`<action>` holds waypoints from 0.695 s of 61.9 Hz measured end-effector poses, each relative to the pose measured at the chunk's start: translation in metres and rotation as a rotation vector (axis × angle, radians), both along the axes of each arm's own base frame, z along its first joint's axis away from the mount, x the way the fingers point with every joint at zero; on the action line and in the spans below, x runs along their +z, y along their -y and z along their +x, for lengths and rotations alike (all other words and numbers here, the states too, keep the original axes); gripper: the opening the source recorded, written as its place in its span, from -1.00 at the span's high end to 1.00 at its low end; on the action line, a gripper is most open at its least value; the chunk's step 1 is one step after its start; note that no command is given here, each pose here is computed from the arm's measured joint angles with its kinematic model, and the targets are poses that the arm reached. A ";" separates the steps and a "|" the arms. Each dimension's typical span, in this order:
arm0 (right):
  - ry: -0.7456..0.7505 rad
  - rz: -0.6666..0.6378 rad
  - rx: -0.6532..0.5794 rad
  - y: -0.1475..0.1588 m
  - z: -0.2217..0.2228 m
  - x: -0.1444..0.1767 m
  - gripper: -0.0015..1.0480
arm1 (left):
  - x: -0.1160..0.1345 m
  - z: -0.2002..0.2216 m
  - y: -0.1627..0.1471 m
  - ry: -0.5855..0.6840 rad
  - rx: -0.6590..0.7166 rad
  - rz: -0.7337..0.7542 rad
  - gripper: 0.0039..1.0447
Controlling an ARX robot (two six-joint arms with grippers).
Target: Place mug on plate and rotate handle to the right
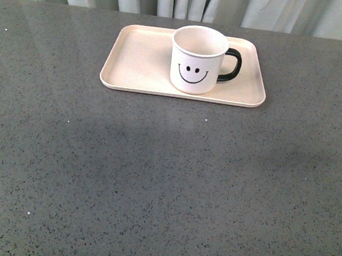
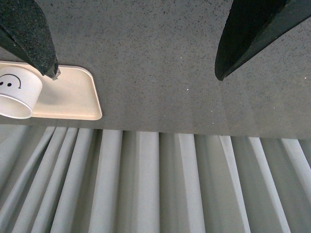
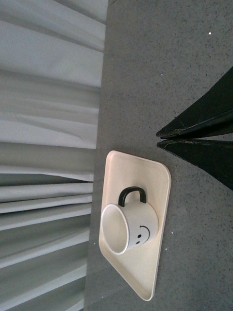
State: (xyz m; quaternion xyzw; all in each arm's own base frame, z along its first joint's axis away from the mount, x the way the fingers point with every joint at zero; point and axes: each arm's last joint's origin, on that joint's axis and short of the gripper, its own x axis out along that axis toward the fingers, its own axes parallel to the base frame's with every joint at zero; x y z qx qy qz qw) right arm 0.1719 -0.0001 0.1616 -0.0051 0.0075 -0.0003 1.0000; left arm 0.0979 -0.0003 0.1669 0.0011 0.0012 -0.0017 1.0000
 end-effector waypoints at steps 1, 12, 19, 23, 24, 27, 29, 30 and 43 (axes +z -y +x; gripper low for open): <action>0.000 0.000 0.000 0.000 -0.002 0.000 0.97 | 0.000 0.000 0.000 0.000 0.000 0.000 -0.83; -0.002 0.000 0.000 0.000 -0.018 0.000 0.97 | 0.000 0.000 0.000 0.000 0.000 0.000 -0.83; 0.001 0.000 0.000 0.000 -0.024 0.001 0.97 | 0.000 0.000 0.000 0.000 0.000 0.000 -0.83; 0.005 0.000 0.000 0.000 -0.026 0.002 0.97 | 0.000 0.000 0.000 0.000 0.000 0.000 -0.83; 0.008 0.000 0.000 0.000 -0.027 0.003 0.97 | 0.000 0.000 0.000 0.000 0.000 0.000 -0.83; 0.013 0.000 0.000 0.000 -0.030 0.005 0.97 | 0.000 0.000 0.000 0.000 0.000 0.000 -0.83; 0.016 0.000 0.000 0.000 -0.032 0.006 0.97 | 0.000 0.000 0.000 0.000 0.000 0.000 -0.83; 0.017 0.000 0.000 0.000 -0.033 0.006 0.97 | 0.000 0.000 0.000 0.000 0.000 0.000 -0.83; 0.029 0.000 0.000 0.000 -0.044 0.010 0.97 | 0.000 0.000 0.000 0.000 0.000 0.000 -0.83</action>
